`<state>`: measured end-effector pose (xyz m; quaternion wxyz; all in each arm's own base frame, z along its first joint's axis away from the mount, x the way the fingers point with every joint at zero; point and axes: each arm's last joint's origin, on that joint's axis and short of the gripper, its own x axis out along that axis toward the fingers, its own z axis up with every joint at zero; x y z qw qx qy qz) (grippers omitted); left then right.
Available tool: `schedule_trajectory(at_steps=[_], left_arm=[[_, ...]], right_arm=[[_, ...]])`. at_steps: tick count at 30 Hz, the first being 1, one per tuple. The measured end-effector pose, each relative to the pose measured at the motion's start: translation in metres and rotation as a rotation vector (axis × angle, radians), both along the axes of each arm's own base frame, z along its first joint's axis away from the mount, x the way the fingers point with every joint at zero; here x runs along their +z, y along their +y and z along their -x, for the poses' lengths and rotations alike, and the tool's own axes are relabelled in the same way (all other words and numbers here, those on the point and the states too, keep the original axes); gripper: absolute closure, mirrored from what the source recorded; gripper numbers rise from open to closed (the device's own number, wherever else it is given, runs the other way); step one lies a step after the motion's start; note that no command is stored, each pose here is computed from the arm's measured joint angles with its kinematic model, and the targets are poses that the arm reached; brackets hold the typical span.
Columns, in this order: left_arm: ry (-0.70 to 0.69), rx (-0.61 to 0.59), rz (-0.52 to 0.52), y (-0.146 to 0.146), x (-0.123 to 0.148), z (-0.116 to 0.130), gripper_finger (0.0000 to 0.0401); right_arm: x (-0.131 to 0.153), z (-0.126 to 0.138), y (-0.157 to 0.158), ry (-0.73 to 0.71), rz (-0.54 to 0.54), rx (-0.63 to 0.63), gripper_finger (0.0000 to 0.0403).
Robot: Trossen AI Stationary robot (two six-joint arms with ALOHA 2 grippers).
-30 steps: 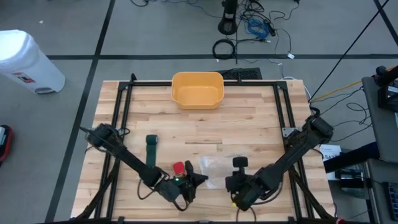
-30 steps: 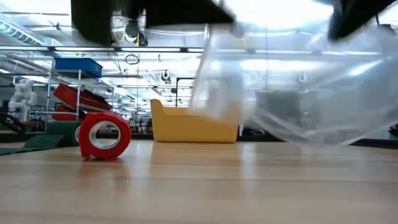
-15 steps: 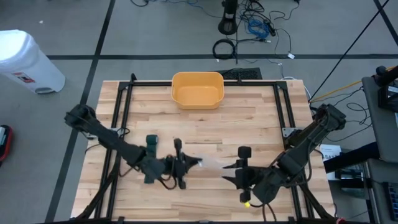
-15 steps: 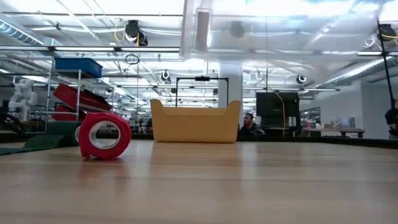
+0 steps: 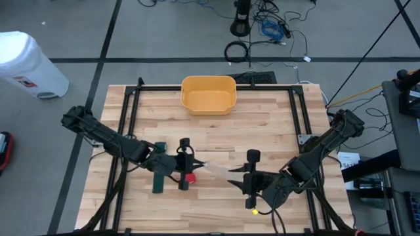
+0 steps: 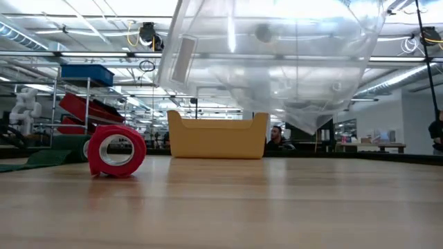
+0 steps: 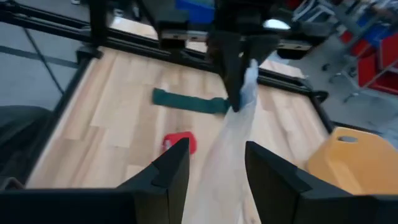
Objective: Roll bandage
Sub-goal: Open the transparent zip bag
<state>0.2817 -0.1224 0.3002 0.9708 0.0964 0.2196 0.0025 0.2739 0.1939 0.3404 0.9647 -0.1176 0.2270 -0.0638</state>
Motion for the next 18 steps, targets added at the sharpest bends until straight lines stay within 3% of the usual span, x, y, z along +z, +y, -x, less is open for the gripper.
schedule_trajectory(at_steps=[6, 18], left_arm=[[-0.005, -0.006, 0.008, 0.0, 0.016, 0.0, 0.0394], [0.077, 0.05, 0.08, 0.0, 0.007, 0.004, 0.0393]], right_arm=[[-0.008, -0.014, -0.001, -0.003, 0.026, -0.01, 0.0261], [-0.01, -0.033, -0.004, -0.046, 0.103, 0.015, 0.0261]])
